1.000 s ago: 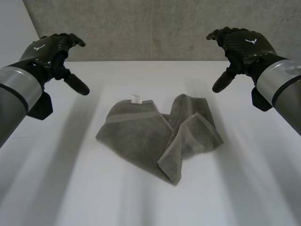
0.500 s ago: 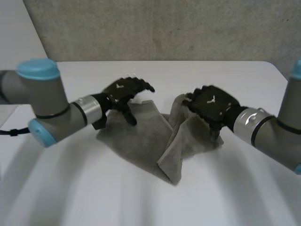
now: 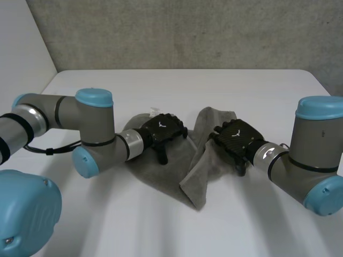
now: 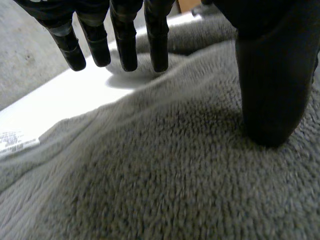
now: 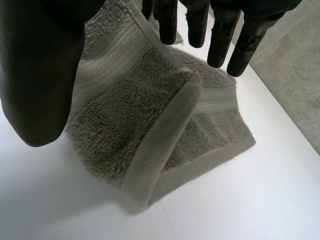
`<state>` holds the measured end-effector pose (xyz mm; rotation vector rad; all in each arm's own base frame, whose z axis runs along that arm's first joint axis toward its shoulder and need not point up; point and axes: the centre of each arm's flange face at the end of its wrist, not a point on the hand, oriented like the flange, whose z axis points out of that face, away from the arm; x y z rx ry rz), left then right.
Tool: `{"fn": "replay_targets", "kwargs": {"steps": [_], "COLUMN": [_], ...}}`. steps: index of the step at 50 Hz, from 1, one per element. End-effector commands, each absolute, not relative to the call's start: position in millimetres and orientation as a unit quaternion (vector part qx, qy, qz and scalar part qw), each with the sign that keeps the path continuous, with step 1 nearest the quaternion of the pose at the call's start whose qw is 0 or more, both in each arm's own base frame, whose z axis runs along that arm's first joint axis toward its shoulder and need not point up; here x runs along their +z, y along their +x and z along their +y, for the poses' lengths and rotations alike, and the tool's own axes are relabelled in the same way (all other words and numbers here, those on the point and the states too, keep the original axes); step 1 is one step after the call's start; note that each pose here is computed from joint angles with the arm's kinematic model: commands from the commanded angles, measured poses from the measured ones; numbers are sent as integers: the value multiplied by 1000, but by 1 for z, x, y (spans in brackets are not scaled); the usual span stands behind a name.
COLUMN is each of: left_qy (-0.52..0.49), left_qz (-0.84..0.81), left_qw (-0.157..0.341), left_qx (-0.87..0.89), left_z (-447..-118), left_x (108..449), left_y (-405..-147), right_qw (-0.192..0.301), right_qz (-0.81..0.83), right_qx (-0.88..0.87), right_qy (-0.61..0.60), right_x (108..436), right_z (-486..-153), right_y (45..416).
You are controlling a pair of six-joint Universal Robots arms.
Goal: Fold the towel.
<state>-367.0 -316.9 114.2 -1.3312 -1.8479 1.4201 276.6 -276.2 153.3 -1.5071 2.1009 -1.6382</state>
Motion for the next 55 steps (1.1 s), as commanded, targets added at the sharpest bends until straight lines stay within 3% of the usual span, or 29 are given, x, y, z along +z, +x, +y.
{"fn": "replay_targets", "kwargs": {"steps": [1,23,55], "left_qy": [-515,-535,-532], "left_qz": [-668,-627,-647], "left_qw": [185,197,191], "left_qx": [504,531,512], "left_z": [-311,-292,-290], "left_x": [107,133,131], "left_y": [-366,-388,-380], "right_qw": [45,52,55], "right_qz": [685,686,684], "right_qx": [-529,-522,-522], "right_qy": [-499,-505,-506], "right_x": [150,145,150], "right_z": [-270,-262,-257], "right_y": [280,282,279]}}
